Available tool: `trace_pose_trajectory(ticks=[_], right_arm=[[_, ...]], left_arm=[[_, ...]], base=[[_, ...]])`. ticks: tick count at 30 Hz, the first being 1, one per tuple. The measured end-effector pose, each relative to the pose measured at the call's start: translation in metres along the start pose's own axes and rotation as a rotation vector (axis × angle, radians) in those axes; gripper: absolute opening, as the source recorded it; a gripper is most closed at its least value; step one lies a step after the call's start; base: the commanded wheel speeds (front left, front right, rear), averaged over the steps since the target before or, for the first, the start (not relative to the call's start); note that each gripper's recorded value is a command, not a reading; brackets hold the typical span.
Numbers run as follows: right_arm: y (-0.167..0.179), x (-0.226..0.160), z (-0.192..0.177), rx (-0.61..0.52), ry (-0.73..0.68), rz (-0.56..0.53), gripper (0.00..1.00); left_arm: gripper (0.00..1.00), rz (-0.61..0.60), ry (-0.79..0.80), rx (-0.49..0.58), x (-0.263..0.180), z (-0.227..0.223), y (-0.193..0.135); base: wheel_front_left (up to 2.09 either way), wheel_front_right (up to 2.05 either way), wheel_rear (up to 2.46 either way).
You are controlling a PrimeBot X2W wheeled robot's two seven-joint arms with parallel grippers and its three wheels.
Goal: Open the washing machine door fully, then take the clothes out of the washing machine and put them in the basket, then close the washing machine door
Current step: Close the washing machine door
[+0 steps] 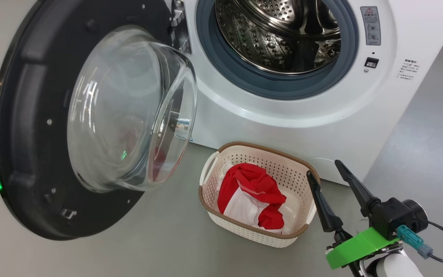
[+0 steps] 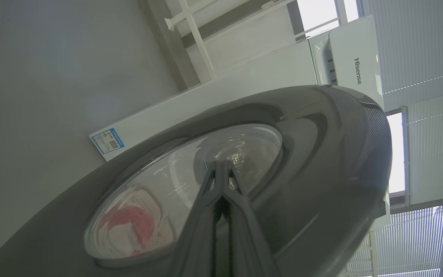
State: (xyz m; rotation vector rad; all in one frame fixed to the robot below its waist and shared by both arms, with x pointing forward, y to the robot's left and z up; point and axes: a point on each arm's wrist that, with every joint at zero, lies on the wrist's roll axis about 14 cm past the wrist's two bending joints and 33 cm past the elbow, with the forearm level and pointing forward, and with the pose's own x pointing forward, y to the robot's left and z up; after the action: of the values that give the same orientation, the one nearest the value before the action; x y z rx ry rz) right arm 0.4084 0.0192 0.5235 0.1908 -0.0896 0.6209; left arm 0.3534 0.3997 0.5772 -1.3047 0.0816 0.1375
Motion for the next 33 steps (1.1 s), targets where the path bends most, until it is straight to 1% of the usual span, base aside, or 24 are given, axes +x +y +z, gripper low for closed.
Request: trace_pose_trajectory(ticks=[8, 13, 25, 30, 33], right_arm=[[-0.001, 0.001, -0.003, 0.008, 0.007, -0.002, 1.0], [-0.005, 0.003, -0.005, 0.013, 0.009, -0.012, 1.0], [-0.006, 0.007, -0.014, 0.027, 0.026, -0.012, 1.0], [-0.007, 0.007, -0.015, 0.029, 0.028, -0.014, 1.0], [-0.007, 0.008, -0.015, 0.03, 0.029, -0.014, 1.0]], left_arm=[[0.0, -0.084, 0.05, -0.015, 0.001, -0.021, -0.013], [0.0, -0.089, 0.081, -0.011, 0.0, -0.037, -0.016], [0.0, -0.182, 0.152, -0.01, -0.003, -0.068, -0.042], [0.0, -0.18, 0.19, 0.012, -0.005, -0.082, -0.043], [0.0, -0.185, 0.203, -0.005, -0.005, -0.089, -0.043]], base=[[0.0, 0.0, 0.0], [0.0, 0.0, 0.0], [0.0, 0.0, 0.0], [0.0, 0.0, 0.0], [0.0, 0.0, 0.0]])
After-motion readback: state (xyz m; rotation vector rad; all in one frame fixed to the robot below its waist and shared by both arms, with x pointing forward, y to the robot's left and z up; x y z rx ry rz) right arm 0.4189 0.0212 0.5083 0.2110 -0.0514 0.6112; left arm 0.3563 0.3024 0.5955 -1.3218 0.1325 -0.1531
